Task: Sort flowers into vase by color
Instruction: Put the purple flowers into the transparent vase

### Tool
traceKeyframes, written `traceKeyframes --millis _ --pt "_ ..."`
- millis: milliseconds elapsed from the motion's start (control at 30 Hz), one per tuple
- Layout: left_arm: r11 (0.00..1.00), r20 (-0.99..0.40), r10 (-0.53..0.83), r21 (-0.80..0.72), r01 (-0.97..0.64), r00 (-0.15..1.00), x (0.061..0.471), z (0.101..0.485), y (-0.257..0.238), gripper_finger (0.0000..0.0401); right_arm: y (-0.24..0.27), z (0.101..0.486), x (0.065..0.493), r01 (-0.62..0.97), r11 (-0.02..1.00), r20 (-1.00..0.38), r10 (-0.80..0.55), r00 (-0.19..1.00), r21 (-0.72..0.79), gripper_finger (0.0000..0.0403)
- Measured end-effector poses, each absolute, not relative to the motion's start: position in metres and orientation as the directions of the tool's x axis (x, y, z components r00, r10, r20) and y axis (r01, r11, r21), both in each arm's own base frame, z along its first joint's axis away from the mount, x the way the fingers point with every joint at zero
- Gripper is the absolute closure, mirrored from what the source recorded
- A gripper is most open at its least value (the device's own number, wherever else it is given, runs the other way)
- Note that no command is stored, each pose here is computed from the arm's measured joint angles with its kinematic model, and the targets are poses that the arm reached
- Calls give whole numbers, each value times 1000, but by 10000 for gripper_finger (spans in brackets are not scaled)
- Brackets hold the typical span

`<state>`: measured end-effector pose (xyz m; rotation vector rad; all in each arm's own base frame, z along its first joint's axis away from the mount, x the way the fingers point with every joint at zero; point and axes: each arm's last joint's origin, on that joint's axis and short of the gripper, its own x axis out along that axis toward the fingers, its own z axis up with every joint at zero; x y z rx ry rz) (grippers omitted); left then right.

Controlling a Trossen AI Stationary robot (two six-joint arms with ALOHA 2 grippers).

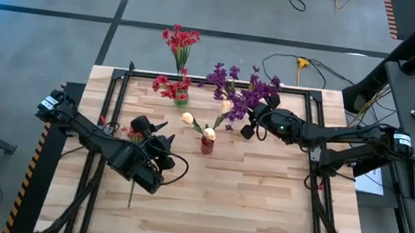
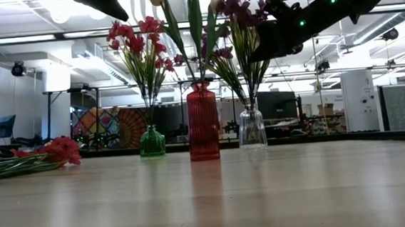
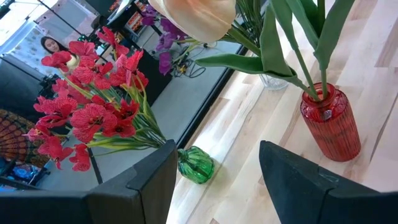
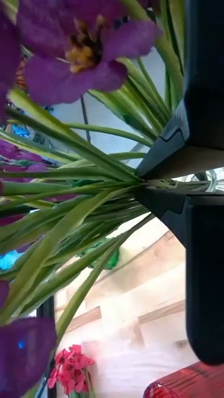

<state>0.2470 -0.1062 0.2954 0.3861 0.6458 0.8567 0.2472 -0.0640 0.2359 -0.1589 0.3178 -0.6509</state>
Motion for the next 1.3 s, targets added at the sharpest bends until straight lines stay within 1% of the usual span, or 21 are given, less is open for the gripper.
traceKeyframes --millis 1300 --pt "606 -367 793 550 -574 486 247 295 -107 191 -64 227 244 532 789 -325 -613 720 -308 374"
